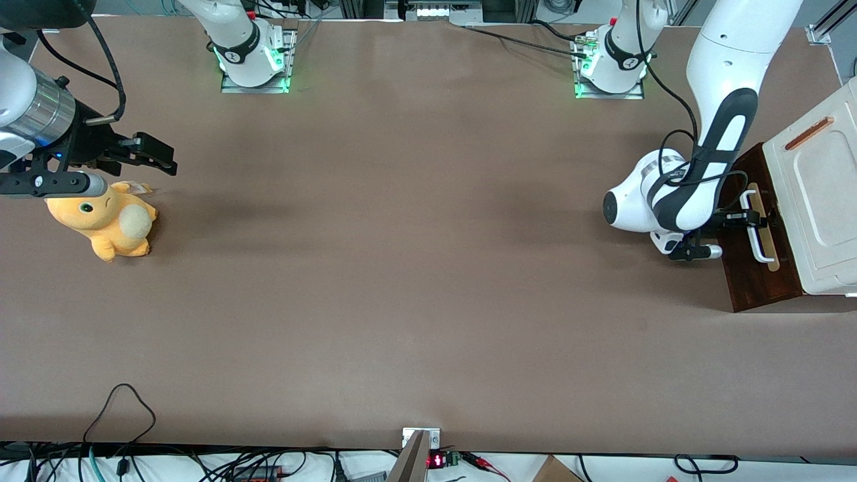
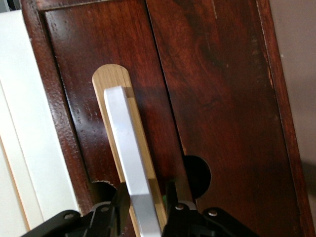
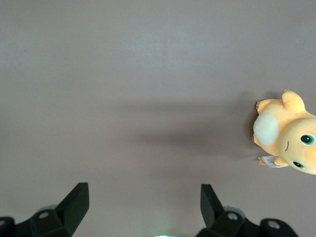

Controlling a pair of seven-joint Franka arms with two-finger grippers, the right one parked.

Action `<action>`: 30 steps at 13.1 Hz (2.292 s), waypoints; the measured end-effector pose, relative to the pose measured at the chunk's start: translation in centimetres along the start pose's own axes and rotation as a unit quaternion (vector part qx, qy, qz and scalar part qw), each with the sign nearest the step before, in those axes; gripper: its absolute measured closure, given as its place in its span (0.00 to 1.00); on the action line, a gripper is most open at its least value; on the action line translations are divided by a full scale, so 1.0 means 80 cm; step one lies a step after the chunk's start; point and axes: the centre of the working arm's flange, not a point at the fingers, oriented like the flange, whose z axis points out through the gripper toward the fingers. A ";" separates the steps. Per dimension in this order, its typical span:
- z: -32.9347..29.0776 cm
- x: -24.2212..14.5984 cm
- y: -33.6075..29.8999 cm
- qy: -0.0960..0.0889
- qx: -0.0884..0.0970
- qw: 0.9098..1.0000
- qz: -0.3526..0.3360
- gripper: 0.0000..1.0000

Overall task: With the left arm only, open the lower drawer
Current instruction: 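Close the left gripper around the white bar handle, then pull the handle with the left gripper, sliding the drawer out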

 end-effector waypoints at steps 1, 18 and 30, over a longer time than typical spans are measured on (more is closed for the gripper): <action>0.000 0.000 0.000 0.000 0.000 1.000 0.000 0.67; -0.051 0.003 0.004 0.019 -0.018 0.999 -0.022 0.79; -0.210 -0.006 0.020 0.087 -0.066 0.994 -0.018 0.79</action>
